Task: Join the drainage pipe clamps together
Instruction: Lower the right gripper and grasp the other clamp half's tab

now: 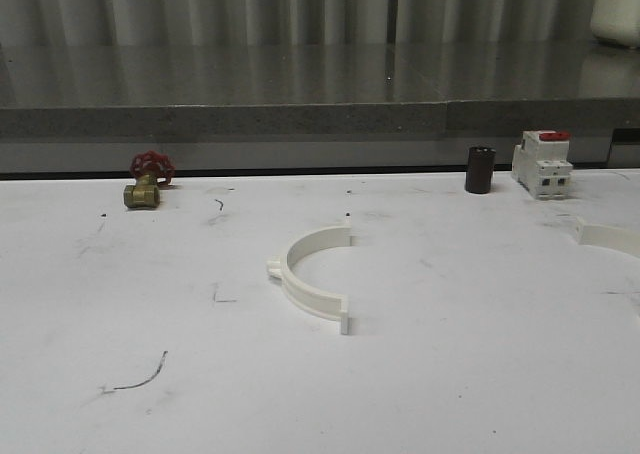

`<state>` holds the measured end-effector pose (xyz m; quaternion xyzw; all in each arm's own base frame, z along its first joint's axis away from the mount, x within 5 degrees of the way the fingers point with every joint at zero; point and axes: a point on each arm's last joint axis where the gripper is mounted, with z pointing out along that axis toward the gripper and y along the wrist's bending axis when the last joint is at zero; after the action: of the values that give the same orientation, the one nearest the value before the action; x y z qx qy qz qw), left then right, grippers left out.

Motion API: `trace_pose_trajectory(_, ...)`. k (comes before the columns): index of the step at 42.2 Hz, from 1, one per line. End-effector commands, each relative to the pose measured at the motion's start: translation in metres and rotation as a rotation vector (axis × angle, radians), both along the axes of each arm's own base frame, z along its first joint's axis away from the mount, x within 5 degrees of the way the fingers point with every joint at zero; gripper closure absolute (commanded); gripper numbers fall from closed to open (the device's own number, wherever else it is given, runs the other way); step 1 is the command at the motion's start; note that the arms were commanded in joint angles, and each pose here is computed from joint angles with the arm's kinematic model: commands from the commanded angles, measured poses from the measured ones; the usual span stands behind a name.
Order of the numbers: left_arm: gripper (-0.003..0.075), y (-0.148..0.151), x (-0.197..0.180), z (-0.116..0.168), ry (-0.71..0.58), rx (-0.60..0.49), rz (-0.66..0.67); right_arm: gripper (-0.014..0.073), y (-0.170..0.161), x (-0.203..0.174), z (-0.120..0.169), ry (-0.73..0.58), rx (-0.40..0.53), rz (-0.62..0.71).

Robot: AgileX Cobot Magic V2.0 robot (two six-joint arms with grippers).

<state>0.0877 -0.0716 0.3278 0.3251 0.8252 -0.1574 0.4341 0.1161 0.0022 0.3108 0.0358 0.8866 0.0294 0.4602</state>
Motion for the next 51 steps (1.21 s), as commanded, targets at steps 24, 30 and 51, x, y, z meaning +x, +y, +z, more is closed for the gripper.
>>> trace_pose_trajectory(24, 0.0418, -0.002, 0.002, 0.014, -0.070, -0.069, 0.007, 0.0105, -0.007, 0.132, 0.001, 0.307, -0.075, -0.013)
trace_pose_trajectory(30, 0.0418, -0.002, 0.002, 0.014, -0.070, -0.069, 0.007, 0.0106, -0.022, 0.162, -0.007, 0.392, 0.003, -0.081)
trace_pose_trajectory(51, 0.0418, -0.002, 0.002, 0.014, -0.070, -0.069, 0.007, 0.0106, -0.033, 0.232, -0.073, 0.658, 0.014, -0.051)
